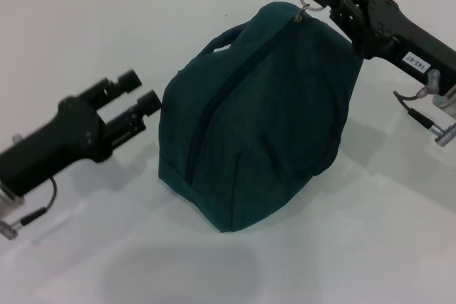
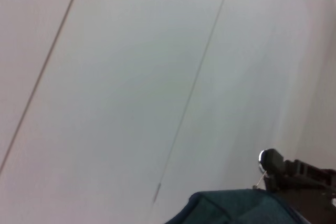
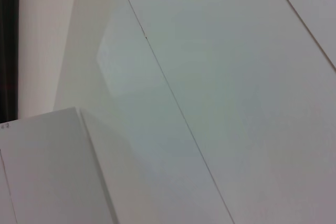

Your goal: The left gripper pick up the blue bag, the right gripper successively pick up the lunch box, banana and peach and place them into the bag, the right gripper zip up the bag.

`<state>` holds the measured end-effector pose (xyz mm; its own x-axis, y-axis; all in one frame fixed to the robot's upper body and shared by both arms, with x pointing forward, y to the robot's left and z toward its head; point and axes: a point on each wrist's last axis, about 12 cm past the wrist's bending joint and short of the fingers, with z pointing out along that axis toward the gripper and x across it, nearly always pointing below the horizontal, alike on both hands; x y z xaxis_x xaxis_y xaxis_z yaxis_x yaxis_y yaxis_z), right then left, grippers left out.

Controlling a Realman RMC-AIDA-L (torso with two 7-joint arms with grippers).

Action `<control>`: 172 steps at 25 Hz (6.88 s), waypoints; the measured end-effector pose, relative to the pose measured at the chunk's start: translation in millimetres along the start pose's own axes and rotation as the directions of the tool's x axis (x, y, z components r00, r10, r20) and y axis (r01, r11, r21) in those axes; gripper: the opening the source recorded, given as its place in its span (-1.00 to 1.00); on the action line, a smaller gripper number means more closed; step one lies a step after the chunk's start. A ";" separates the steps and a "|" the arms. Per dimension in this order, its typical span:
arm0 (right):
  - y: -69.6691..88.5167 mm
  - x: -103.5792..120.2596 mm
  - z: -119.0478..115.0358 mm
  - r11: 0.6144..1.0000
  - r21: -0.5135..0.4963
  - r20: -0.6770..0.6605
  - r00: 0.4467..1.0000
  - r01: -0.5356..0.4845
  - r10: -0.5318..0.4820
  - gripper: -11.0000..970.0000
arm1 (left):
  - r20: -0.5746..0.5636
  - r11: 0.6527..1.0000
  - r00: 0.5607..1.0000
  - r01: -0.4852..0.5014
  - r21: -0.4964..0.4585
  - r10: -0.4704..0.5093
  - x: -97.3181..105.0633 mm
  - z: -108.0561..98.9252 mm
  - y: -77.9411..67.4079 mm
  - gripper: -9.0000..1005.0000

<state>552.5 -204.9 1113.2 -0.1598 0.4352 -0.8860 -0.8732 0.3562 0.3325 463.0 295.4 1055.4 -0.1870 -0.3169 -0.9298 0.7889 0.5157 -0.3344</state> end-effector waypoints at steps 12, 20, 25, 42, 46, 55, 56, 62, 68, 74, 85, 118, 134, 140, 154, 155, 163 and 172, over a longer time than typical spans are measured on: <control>-1.5 -0.9 -0.3 1.000 0.010 0.005 1.000 -0.004 0.004 -0.95 | -0.303 0.982 0.942 -0.104 0.155 0.148 -123.8 51.9 6.6 0.30; -2.7 -2.4 -1.4 1.000 0.021 0.019 1.000 -0.007 0.006 -0.94 | -0.605 0.980 0.773 -0.126 0.151 0.193 -160.0 135.1 -35.7 0.30; -3.0 -2.9 -1.8 1.000 0.023 0.021 1.000 -0.006 0.006 -0.93 | -0.686 0.975 0.695 -0.194 0.108 0.214 -161.0 167.8 -60.3 0.29; -3.0 -3.2 -1.3 1.000 0.021 0.022 1.000 -0.006 0.005 -0.92 | -0.755 0.975 0.635 -0.223 0.023 0.163 -143.5 192.4 -70.8 0.26; -3.1 -3.5 -0.6 1.000 0.019 0.022 1.000 -0.006 0.005 -0.91 | -0.767 0.967 0.619 -0.254 0.009 0.169 -138.2 194.1 -68.9 0.25; -3.0 -3.4 -0.7 1.000 0.019 0.022 1.000 -0.008 0.008 -0.90 | -0.754 0.955 0.622 -0.296 0.022 0.211 -135.7 193.6 -65.4 -0.32; -3.0 -3.4 -0.7 1.000 0.019 0.022 1.000 -0.009 0.009 -0.90 | -0.753 0.955 0.623 -0.297 0.024 0.213 -135.9 193.6 -65.3 -0.38; -3.0 -3.4 -0.7 1.000 0.019 0.022 1.000 -0.010 0.009 -0.90 | -0.752 0.952 0.620 -0.303 0.032 0.223 -135.9 194.0 -65.2 -0.61; -3.2 -3.3 -2.5 1.000 0.026 0.026 1.000 -0.012 0.012 -0.89 | -0.751 0.951 0.619 -0.307 0.036 0.229 -135.8 193.3 -64.4 -0.70; -4.4 -4.1 -7.0 0.999 0.048 0.046 0.999 -0.021 0.018 -0.88 | -0.749 0.950 0.621 -0.309 0.038 0.231 -136.4 193.6 -65.0 -0.77; -23.2 -7.8 -44.8 0.970 0.237 0.127 0.991 -0.059 0.029 -0.87 | -0.702 0.965 0.679 -0.259 0.046 0.216 -144.6 187.9 -64.3 -0.89; -22.5 6.8 -80.8 0.936 0.348 0.083 0.996 -0.049 0.021 -0.59 | -0.632 0.989 0.765 -0.149 0.017 0.127 -128.5 189.3 -30.1 -0.90; -16.2 7.0 -90.6 0.939 0.340 0.101 0.995 -0.048 0.014 0.80 | -0.500 0.988 0.852 -0.126 0.094 0.156 -140.4 179.7 -34.9 -0.70; -14.4 -7.0 -100.3 0.954 0.299 0.115 0.993 -0.011 -0.024 0.80 | -0.336 0.986 0.928 -0.139 0.093 0.162 -161.6 152.7 -27.2 -0.23; 12.9 -19.9 -112.2 0.967 -0.116 -0.146 0.959 0.229 -0.244 0.80 | -0.305 0.955 0.912 -0.221 0.199 0.275 -87.9 37.5 -21.5 0.76; 15.6 -11.9 -114.1 0.963 -0.120 -0.173 0.951 0.240 -0.258 0.80 | -0.306 0.956 0.912 -0.223 0.191 0.274 -75.8 29.6 -19.5 0.76; 25.1 39.9 -133.9 0.972 -0.042 -0.381 0.895 0.232 -0.230 0.80 | -0.325 0.965 0.911 -0.215 0.153 0.254 -16.5 -10.3 -15.6 0.76; 27.0 60.7 -145.2 0.964 0.021 -0.466 0.855 0.266 -0.226 0.80 | -0.352 0.976 0.911 -0.211 0.048 0.214 10.7 -36.3 -7.1 0.76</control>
<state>452.4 -288.9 1021.5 -0.1543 -0.0939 -0.9836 -0.8746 0.4760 0.0917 434.1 317.3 1042.3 -0.2078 0.1015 -0.9729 0.8375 0.5323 -0.1233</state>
